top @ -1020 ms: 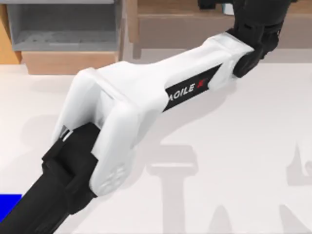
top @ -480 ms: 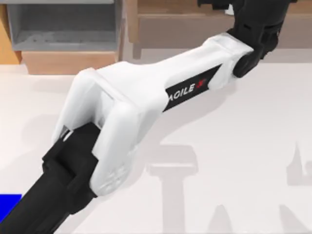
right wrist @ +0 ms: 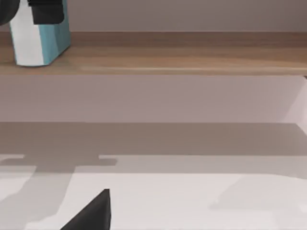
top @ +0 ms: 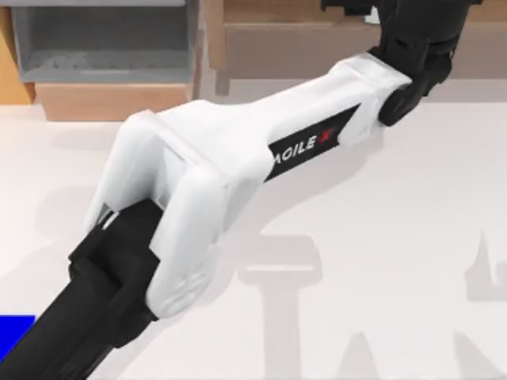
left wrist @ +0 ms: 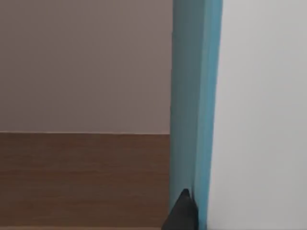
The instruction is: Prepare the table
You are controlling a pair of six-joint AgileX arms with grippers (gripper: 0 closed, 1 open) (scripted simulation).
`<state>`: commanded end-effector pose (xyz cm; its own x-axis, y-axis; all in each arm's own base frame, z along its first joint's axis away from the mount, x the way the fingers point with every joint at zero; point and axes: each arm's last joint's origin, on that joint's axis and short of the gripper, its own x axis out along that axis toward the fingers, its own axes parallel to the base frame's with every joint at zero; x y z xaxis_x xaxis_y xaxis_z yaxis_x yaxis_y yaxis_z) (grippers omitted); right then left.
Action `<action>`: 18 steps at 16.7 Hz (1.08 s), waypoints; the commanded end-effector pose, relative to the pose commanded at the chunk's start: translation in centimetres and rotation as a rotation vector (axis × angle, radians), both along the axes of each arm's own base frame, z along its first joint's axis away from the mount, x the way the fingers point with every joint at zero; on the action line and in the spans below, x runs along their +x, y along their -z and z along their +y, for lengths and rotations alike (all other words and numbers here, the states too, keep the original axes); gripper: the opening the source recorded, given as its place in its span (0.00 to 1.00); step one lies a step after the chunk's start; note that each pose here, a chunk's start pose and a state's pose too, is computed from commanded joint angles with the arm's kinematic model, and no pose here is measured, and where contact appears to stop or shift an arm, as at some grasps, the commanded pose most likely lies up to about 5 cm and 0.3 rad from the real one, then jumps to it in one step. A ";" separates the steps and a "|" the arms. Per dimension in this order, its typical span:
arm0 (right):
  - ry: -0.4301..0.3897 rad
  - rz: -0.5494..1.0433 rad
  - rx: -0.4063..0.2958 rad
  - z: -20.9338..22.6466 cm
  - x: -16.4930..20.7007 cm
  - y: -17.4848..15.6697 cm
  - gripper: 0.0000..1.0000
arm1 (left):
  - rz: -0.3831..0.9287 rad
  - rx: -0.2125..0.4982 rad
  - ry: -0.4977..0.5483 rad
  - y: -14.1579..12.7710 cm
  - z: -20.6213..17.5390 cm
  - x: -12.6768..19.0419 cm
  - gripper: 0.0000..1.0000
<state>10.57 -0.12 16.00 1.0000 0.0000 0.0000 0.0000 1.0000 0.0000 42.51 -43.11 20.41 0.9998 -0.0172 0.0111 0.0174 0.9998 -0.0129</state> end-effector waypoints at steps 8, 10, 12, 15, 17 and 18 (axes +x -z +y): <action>0.000 0.000 0.000 0.0 0.0 0.0 1.00 | -0.001 -0.004 -0.001 -0.3 -0.1 -0.5 0.00; 0.000 0.000 0.000 0.0 0.0 0.0 1.00 | 0.000 -0.005 -0.004 -0.6 0.0 -1.3 0.00; 0.000 0.000 0.000 0.0 0.0 0.0 1.00 | 0.002 -0.001 -0.001 -0.9 -0.1 -2.3 0.00; 0.000 0.000 0.000 0.0 0.0 0.0 1.00 | 0.001 0.002 0.004 -1.4 -0.1 -3.8 0.00; 0.000 0.000 0.000 0.0 0.0 0.0 1.00 | -0.001 0.000 0.004 -1.6 -0.1 -4.2 0.00; 0.000 0.000 0.000 0.0 0.0 0.0 1.00 | -0.001 0.000 0.004 -1.6 -0.1 -4.2 0.00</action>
<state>10.57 -0.12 16.00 1.0000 0.0000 0.0000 0.0000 1.0000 0.0000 38.31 -43.21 21.98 0.9997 -0.0213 0.0120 0.0215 0.9997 -0.0126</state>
